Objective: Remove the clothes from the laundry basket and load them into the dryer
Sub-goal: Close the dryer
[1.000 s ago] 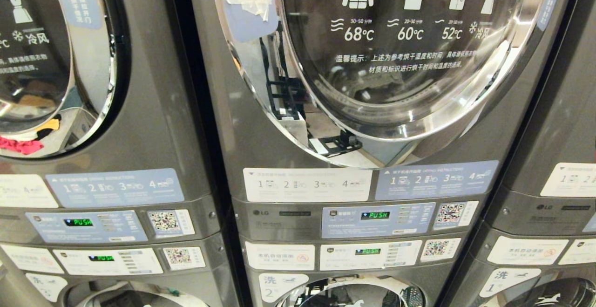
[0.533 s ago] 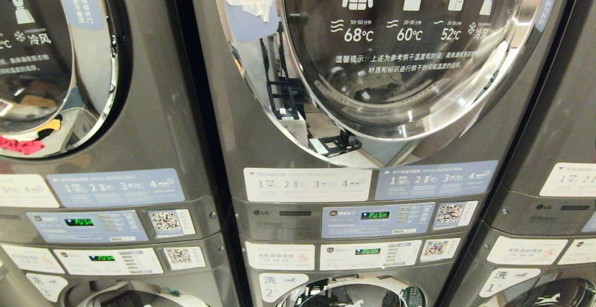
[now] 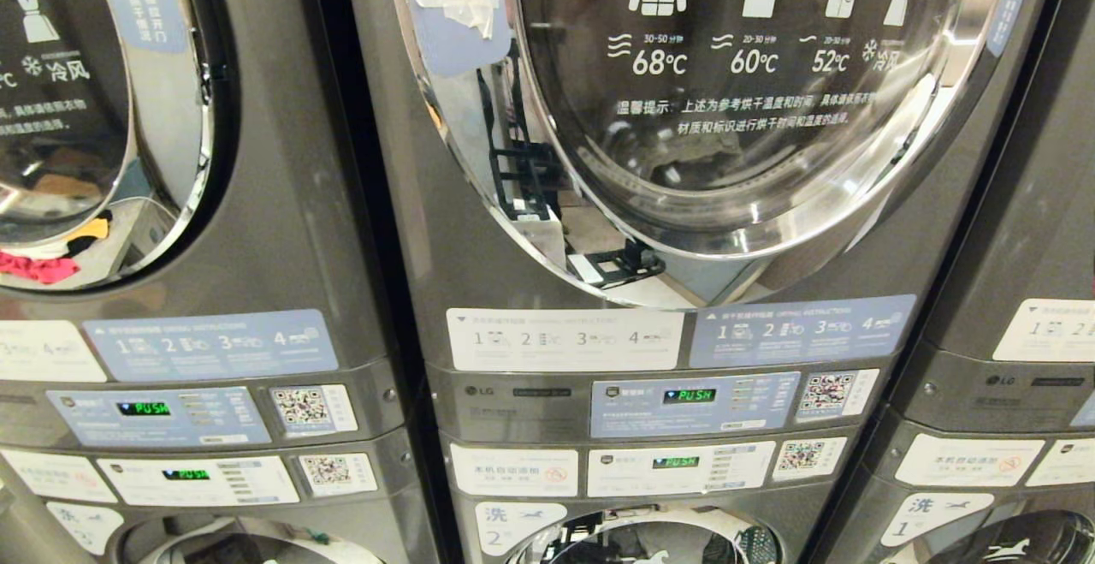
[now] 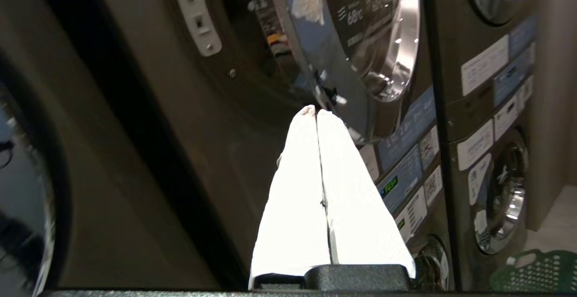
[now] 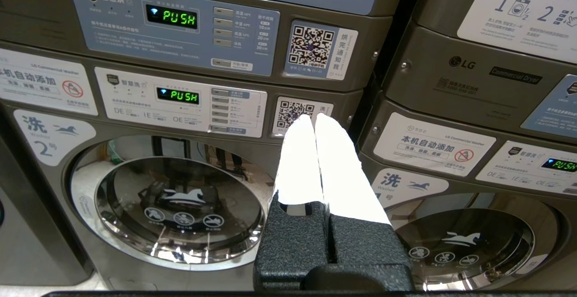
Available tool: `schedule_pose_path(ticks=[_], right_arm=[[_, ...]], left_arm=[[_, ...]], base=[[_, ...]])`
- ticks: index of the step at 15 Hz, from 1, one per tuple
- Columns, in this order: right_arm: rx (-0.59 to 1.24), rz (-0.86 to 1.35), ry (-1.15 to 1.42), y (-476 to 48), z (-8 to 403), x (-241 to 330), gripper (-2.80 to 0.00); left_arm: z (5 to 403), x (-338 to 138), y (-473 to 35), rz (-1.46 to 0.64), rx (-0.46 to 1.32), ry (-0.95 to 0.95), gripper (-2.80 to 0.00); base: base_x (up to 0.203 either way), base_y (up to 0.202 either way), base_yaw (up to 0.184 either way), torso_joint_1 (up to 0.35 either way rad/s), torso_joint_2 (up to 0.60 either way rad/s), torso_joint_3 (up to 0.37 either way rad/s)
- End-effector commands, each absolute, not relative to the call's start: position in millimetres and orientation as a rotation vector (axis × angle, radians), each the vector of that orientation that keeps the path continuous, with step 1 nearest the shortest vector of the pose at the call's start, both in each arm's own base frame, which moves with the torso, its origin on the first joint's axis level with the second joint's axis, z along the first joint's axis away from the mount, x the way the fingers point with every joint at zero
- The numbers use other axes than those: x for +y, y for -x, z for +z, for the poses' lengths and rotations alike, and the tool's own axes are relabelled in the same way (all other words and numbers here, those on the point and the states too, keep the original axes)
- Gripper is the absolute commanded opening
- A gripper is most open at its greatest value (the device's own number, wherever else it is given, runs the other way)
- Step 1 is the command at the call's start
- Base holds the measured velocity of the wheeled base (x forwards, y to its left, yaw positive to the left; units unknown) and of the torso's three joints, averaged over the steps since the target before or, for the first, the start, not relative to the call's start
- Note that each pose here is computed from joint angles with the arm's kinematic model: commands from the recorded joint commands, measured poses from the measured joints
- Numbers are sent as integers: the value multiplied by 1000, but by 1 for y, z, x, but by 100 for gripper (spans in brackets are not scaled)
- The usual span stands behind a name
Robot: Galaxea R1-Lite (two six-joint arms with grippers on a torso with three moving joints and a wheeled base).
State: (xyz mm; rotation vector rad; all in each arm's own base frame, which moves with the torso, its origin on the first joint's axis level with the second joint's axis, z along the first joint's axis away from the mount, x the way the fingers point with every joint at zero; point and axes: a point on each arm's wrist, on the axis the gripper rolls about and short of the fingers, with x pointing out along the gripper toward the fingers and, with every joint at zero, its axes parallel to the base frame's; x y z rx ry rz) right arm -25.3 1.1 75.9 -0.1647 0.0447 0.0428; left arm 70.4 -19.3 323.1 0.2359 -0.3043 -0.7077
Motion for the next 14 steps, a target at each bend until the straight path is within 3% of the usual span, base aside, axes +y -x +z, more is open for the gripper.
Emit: schedule_pose_path(ticks=[1,14], right_arm=[[46,44,166,25,76,1,-280],[47,42,164,25,76,1,-280]], left_arm=[[329,-29,-106,-778,-262,-216,-280],[377,-142,-140,-986,-356,-192,-280]], base=[[0,0,0,0,0,0],[0,0,0,0,0,0]])
